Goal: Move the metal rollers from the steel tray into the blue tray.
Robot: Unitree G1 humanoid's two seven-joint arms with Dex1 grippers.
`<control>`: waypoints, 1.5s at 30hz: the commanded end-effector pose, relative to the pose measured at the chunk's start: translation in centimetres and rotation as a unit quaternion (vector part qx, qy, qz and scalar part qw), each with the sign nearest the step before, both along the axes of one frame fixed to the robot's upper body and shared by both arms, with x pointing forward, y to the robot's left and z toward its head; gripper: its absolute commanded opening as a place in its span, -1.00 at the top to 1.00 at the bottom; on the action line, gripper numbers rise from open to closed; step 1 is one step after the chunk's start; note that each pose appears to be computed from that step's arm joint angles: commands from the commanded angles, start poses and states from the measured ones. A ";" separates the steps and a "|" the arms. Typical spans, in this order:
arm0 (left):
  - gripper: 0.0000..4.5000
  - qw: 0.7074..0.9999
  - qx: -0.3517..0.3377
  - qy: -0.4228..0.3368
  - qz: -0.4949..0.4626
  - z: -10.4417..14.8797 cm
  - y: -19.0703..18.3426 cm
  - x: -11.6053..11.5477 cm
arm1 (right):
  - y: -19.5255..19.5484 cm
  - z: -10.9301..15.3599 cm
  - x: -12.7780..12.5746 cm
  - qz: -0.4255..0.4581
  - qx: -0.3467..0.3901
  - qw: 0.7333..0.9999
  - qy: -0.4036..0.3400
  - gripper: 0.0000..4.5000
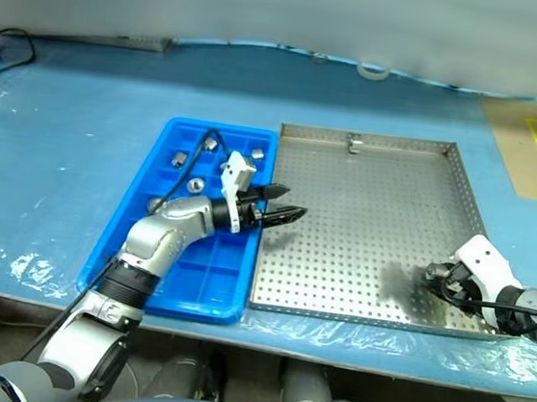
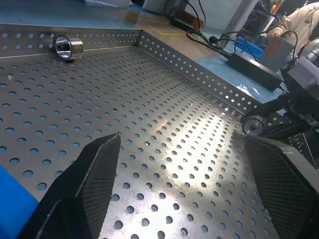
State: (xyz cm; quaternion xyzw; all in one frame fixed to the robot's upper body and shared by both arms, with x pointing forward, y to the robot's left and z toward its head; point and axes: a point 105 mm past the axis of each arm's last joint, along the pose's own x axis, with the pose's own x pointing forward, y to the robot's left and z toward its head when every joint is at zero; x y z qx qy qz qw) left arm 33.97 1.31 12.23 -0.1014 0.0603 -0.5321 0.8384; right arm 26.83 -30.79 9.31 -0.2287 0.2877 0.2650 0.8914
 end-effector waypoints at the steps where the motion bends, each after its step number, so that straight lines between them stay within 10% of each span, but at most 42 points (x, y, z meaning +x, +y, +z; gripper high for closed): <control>1: -0.85 1.000 -0.017 -0.018 0.003 1.6 1.0 0.1 | 3.8 3.5 1.6 0.059 0.046 0.996 -0.048 0.22; 11: -0.85 0.993 -0.026 -0.106 0.049 9.6 7.7 -2.7 | 17.8 7.8 5.9 0.275 0.150 0.946 -0.090 0.22; 22: -0.85 0.972 0.073 -0.076 0.210 6.0 16.0 -5.6 | 24.9 6.8 4.9 0.450 0.178 0.875 -0.007 0.22; 34: -0.85 0.967 0.060 -0.042 0.243 4.6 15.9 -7.1 | 26.2 4.8 2.4 0.522 0.195 0.827 0.081 0.22; 45: -0.85 0.968 0.063 -0.036 0.240 4.2 15.6 -6.6 | 26.9 2.8 4.0 0.492 0.184 0.846 0.088 0.22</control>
